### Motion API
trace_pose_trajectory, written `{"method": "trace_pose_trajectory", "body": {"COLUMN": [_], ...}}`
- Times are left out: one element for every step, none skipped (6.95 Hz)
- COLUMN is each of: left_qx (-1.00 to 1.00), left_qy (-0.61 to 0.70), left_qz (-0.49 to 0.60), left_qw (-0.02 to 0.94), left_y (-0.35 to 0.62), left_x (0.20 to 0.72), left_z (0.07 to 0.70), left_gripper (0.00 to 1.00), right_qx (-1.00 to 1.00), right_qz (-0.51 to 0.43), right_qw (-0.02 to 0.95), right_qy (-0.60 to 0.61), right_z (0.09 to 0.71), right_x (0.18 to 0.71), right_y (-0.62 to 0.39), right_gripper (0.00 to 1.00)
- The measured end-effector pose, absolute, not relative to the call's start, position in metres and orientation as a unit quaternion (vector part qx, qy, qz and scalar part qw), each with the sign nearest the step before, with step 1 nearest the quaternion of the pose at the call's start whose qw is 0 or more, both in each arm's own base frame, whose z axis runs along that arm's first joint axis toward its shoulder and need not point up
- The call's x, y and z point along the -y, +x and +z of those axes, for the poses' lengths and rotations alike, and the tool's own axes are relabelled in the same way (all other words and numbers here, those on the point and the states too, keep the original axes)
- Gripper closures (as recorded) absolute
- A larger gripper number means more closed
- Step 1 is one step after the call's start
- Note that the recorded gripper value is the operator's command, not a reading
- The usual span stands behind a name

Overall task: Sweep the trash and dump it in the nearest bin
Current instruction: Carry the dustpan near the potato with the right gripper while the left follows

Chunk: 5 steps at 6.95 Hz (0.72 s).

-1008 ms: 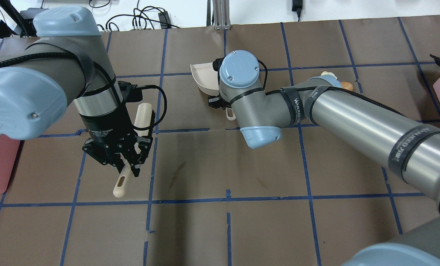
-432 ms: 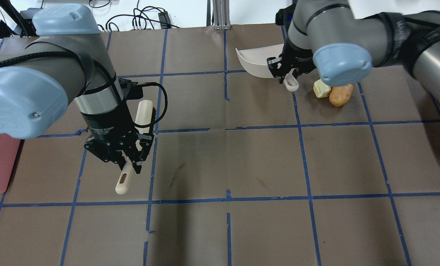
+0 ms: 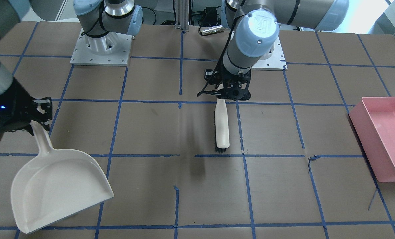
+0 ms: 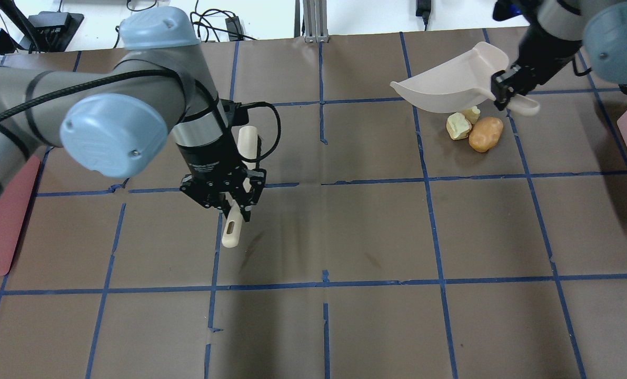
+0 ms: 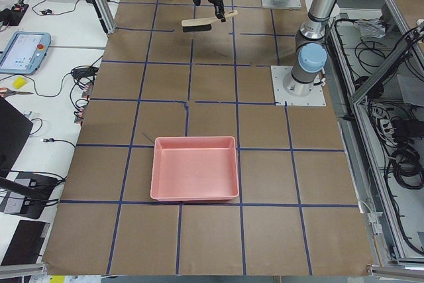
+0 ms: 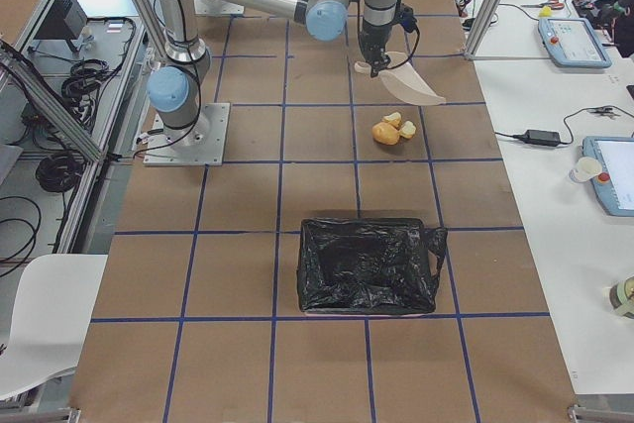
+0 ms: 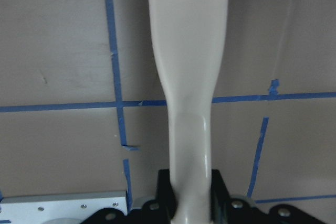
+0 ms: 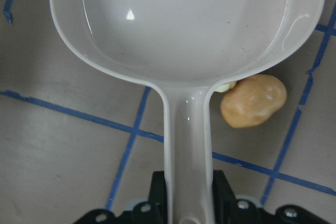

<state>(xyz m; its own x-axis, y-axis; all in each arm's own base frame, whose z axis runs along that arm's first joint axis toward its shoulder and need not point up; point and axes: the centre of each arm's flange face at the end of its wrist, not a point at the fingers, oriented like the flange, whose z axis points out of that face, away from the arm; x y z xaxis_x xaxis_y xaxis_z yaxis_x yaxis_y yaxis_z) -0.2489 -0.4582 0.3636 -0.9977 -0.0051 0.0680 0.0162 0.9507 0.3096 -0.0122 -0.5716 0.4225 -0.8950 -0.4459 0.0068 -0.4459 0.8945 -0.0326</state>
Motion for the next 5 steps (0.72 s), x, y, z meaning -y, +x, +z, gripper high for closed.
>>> {"method": "trace_pose_trajectory", "body": {"left_qx": [0.989, 0.99, 0.99, 0.989, 0.989], "left_qy": [-0.004, -0.01, -0.014, -0.017, -0.021], "left_qz": [-0.144, -0.135, -0.135, -0.139, -0.141], "left_qw": [0.034, 0.038, 0.045, 0.049, 0.049], "left_y": [-0.28, -0.312, -0.349, -0.39, -0.428], "left_x": [0.472, 0.492, 0.516, 0.541, 0.562], "left_z": [0.348, 0.331, 0.319, 0.313, 0.31], "left_gripper": [1.0, 0.99, 0.99, 0.98, 0.98], "right_qx": [-0.961, -0.95, -0.94, -0.927, -0.905], "right_qz": [-0.009, -0.009, -0.013, -0.016, -0.019], "right_qw": [0.0, 0.006, 0.022, 0.032, 0.035], "right_qy": [-0.277, -0.313, -0.34, -0.372, -0.424], "right_z": [0.427, 0.425, 0.413, 0.399, 0.387], "right_x": [0.566, 0.558, 0.55, 0.544, 0.543], "right_y": [-0.07, -0.127, -0.182, -0.228, -0.265], "right_gripper": [1.0, 1.0, 1.0, 1.0, 1.0]}}
